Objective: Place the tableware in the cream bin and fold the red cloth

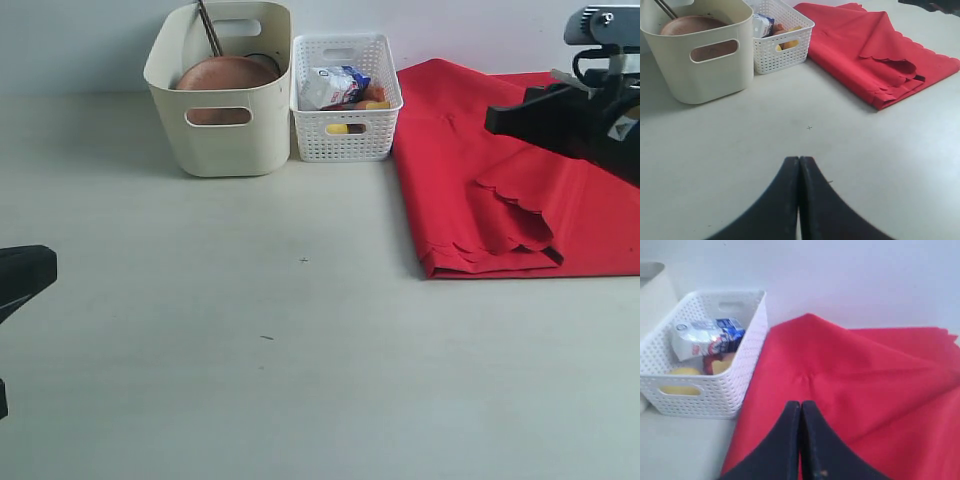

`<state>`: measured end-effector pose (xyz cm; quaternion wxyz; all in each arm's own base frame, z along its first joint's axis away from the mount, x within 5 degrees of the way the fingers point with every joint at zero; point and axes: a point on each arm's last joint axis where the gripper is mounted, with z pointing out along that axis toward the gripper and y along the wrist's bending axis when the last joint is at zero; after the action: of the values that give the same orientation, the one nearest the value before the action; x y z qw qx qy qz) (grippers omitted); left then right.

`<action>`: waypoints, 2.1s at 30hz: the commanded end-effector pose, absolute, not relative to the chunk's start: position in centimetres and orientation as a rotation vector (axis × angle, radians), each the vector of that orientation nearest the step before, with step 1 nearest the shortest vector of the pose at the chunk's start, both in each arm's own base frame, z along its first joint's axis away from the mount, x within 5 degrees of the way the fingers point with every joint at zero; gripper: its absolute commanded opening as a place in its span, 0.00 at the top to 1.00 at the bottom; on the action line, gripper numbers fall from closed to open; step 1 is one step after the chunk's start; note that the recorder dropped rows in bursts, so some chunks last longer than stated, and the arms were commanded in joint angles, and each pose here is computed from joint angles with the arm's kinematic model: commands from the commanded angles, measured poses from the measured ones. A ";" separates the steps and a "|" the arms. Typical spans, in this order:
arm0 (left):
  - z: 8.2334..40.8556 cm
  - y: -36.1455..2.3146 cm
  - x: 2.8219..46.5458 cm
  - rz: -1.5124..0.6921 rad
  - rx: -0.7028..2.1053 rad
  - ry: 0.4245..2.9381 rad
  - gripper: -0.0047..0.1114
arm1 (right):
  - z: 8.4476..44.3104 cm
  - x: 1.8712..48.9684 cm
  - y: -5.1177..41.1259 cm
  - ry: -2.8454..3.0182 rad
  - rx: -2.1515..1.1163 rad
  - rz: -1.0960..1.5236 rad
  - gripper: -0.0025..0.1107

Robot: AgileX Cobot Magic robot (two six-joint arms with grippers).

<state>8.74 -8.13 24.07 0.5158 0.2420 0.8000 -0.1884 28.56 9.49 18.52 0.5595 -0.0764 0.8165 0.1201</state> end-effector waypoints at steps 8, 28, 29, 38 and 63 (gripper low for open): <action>23.8 -8.0 8.6 -0.465 0.576 1.926 0.95 | 19.5 25.8 9.3 1.735 -0.194 0.406 0.98; 21.3 -5.4 6.9 -0.512 0.538 1.860 0.95 | 19.3 25.8 9.3 1.756 -0.196 0.401 0.98; 21.1 -5.2 6.8 -0.517 0.534 1.853 0.95 | 19.3 25.8 9.3 1.756 -0.196 0.401 0.98; 19.5 -3.4 6.2 -0.479 0.458 1.782 0.95 | 19.3 25.8 9.3 1.756 -0.196 0.401 0.98; 20.2 1.3 5.6 -0.040 -0.198 1.592 0.95 | 19.3 25.8 9.3 1.756 -0.193 0.401 0.98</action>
<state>5.69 1.32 20.09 0.6859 -0.0775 0.7234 -0.0165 25.95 9.31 19.27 0.6158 -0.0802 0.7641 0.1747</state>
